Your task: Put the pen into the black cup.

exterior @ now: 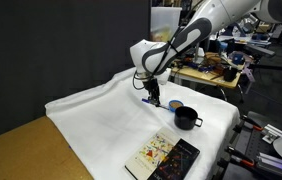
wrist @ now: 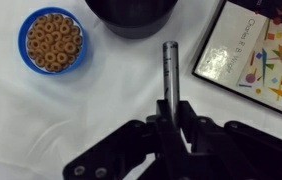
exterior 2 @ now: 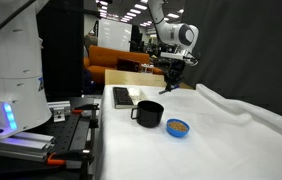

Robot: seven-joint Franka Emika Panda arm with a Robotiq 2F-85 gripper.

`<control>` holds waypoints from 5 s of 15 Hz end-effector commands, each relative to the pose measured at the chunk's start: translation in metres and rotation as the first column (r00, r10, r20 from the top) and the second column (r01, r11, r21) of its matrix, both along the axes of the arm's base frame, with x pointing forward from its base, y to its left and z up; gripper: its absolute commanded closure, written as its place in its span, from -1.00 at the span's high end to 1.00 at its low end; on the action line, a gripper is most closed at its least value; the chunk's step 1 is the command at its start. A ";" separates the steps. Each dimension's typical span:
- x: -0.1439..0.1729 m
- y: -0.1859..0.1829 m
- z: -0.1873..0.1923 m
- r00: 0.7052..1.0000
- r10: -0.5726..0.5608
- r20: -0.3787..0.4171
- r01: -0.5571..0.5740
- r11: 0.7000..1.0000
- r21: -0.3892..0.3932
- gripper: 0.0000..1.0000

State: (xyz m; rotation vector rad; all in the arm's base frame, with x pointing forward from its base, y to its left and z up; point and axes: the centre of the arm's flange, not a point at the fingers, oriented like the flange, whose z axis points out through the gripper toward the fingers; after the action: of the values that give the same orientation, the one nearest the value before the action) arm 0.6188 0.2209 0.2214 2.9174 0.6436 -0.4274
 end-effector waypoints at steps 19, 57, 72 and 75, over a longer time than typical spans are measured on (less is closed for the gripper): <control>-0.034 0.074 0.000 1.000 0.001 0.022 -0.001 1.000 -0.021 -0.92; -0.032 -0.052 -0.022 0.978 -0.209 -0.020 0.208 0.976 -0.059 -0.92; -0.042 -0.102 -0.033 0.957 -0.282 -0.070 0.274 0.957 -0.098 -0.67; -0.043 -0.102 -0.033 0.957 -0.282 -0.070 0.274 0.957 -0.098 -0.67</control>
State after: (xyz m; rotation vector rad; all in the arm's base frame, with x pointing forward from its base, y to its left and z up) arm 0.5759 0.1188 0.1879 2.9258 0.2132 -0.5936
